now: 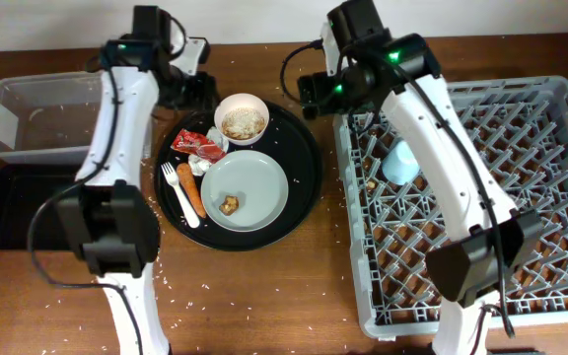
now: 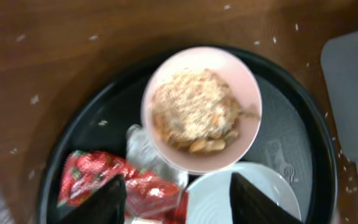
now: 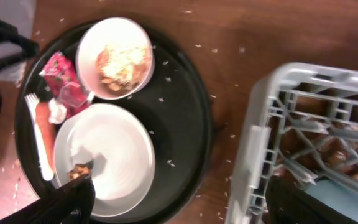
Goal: Sort waste into correct bins and load items into the dishwasher rack
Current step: 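Grasp the pink bowl with the left gripper and carry it left, then tip the pink bowl to dump rice onto the black tray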
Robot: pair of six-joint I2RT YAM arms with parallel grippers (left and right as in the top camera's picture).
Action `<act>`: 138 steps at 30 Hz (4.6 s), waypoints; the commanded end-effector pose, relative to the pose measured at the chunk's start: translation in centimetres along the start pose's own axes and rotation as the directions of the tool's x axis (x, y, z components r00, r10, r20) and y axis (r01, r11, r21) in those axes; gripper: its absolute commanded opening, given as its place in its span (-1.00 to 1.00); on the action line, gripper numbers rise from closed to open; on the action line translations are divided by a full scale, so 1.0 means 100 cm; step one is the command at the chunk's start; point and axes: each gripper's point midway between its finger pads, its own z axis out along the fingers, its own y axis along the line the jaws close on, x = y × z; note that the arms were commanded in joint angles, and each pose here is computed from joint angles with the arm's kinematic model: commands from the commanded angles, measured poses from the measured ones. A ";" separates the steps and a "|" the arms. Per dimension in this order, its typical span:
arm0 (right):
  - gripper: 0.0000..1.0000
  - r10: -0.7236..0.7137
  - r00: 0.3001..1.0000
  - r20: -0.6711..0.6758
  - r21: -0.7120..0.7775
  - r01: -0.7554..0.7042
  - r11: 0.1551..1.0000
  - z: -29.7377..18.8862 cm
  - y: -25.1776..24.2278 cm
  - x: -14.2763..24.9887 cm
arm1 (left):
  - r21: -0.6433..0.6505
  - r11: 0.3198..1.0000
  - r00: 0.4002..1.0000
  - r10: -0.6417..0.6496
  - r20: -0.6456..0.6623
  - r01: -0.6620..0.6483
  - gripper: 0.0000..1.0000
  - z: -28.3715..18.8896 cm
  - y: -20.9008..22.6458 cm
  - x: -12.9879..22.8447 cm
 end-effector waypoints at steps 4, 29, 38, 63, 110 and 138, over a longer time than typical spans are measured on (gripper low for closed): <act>0.75 0.230 0.973 -0.003 0.111 -0.228 0.967 -0.039 -0.098 0.007 | -0.136 0.894 0.904 0.416 -0.095 -0.426 0.04 0.083 -0.089 0.003; 0.75 0.243 0.969 -0.055 0.139 -0.233 0.962 -0.043 -0.112 0.022 | -0.230 0.909 0.925 0.293 -0.241 -0.348 -0.99 0.107 -0.083 0.025; 0.75 0.248 0.966 -0.077 0.143 -0.236 0.961 -0.043 -0.111 0.027 | -0.191 0.979 0.965 0.019 -0.261 -0.071 -0.99 -0.017 -0.056 0.027; 0.75 0.242 0.961 -0.133 0.150 -0.222 0.963 -0.045 -0.110 0.041 | 0.462 0.693 0.752 -0.654 0.081 0.553 -0.99 -0.134 0.157 0.192; 0.75 0.196 0.962 -0.190 0.153 -0.168 0.974 -0.047 -0.110 0.053 | 0.751 0.629 0.647 -0.661 0.381 0.200 -1.00 -0.271 0.110 0.116; 0.73 0.106 0.989 -0.100 -0.043 -0.111 0.993 -0.030 -0.043 0.022 | -0.230 0.964 0.990 -0.125 0.063 0.136 0.57 -0.024 -0.049 -0.024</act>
